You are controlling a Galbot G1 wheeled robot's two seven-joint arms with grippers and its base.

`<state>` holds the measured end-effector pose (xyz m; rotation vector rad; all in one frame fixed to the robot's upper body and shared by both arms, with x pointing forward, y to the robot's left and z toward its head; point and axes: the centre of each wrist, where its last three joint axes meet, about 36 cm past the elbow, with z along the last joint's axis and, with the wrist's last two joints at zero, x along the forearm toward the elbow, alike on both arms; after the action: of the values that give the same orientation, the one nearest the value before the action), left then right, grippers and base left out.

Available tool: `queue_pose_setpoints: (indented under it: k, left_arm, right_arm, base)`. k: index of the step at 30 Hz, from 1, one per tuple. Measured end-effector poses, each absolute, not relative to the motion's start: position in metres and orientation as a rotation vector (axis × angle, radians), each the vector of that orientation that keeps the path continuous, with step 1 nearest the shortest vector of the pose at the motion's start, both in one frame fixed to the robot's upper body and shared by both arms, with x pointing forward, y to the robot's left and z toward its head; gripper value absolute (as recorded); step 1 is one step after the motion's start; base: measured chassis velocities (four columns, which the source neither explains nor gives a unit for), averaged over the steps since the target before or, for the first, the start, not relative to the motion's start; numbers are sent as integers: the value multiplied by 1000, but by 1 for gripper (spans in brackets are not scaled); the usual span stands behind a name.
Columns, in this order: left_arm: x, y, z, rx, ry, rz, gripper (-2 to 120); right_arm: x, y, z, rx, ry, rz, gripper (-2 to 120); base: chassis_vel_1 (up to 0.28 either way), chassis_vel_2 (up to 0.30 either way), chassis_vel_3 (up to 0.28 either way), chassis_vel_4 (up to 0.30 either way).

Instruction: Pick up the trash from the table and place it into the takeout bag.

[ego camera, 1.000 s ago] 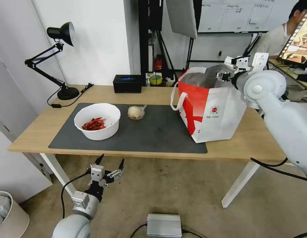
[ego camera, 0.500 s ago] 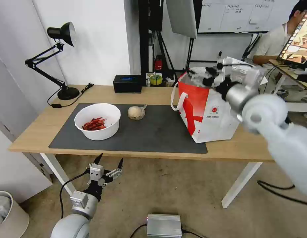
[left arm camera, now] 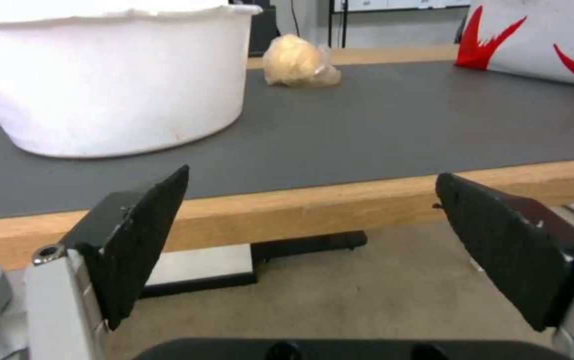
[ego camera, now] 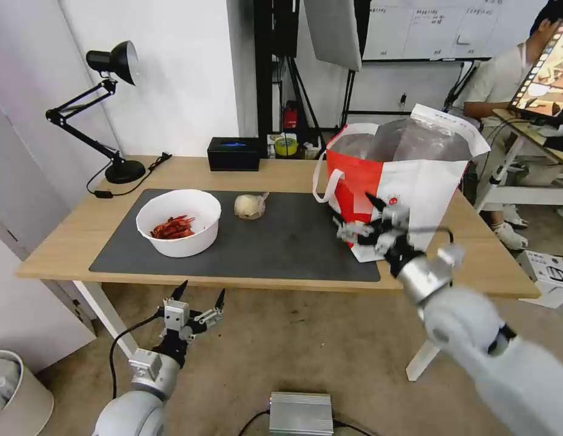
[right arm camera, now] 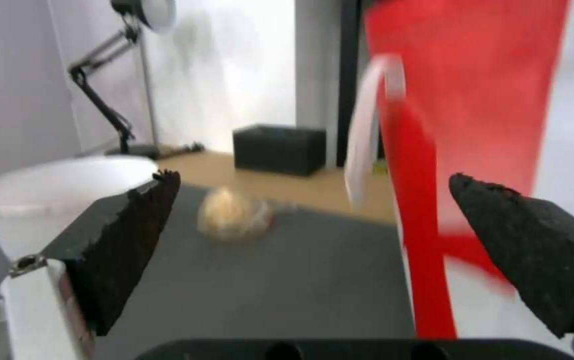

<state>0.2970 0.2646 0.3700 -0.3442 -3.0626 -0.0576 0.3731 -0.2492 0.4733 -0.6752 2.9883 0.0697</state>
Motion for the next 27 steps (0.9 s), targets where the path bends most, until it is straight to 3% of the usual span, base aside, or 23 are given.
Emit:
queue_pose_setpoints:
  k: [12, 27]
  left_arm:
    - [297, 262, 367, -355, -3056, -50, 100]
    - [297, 259, 364, -359, -3051, -43, 100]
  right_arm:
    - [315, -240, 401, -553, 3087, 65, 100]
    - [288, -235, 372, -491, 3167, 108, 100]
  base:
    - [0, 0, 0, 0]
    - [0, 0, 0, 0]
